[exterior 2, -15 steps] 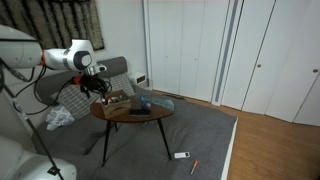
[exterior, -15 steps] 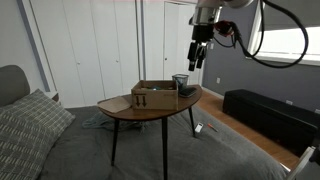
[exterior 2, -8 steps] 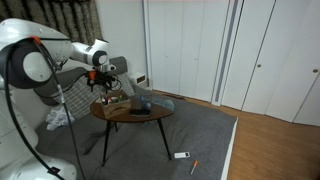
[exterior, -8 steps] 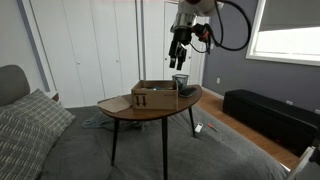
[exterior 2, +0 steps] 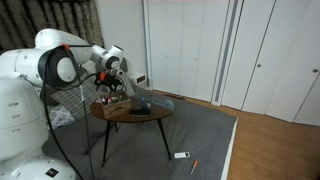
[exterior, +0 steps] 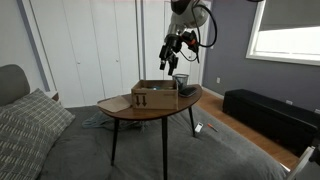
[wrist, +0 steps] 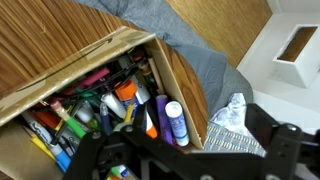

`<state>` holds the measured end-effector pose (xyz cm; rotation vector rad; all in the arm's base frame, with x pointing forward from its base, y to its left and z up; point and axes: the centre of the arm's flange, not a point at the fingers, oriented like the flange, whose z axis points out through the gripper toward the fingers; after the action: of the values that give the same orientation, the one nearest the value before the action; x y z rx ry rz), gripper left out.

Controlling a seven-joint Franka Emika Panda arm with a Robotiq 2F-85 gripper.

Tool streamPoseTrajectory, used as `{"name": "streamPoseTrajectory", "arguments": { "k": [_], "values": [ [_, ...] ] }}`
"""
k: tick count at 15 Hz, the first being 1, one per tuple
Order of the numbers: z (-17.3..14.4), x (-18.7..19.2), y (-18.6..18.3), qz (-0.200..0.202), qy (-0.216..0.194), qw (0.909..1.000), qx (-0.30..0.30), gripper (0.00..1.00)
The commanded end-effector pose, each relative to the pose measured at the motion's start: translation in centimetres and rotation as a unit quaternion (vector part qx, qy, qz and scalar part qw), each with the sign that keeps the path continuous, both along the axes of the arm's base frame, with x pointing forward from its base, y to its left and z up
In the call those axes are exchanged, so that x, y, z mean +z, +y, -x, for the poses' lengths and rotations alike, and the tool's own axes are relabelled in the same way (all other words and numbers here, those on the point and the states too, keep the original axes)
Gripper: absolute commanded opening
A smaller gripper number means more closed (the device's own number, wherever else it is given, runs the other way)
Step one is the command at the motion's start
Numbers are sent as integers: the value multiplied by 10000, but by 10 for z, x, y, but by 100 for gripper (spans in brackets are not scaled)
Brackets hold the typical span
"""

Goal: Remove the blue glue stick and purple marker from the box and put them in the basket

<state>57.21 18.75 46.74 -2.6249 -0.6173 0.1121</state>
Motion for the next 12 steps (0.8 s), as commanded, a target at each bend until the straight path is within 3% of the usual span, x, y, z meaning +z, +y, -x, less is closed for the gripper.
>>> {"name": "streamPoseTrajectory", "arguments": {
  "k": [1, 6, 12],
  "values": [
    [-2, -2, 0, -6, 9, 10000, -8, 100],
    [-11, -1, 0, -56, -132, 9999, -10, 100],
    [-30, -28, 3, -517, 342, 9981, 66, 100]
  ]
}}
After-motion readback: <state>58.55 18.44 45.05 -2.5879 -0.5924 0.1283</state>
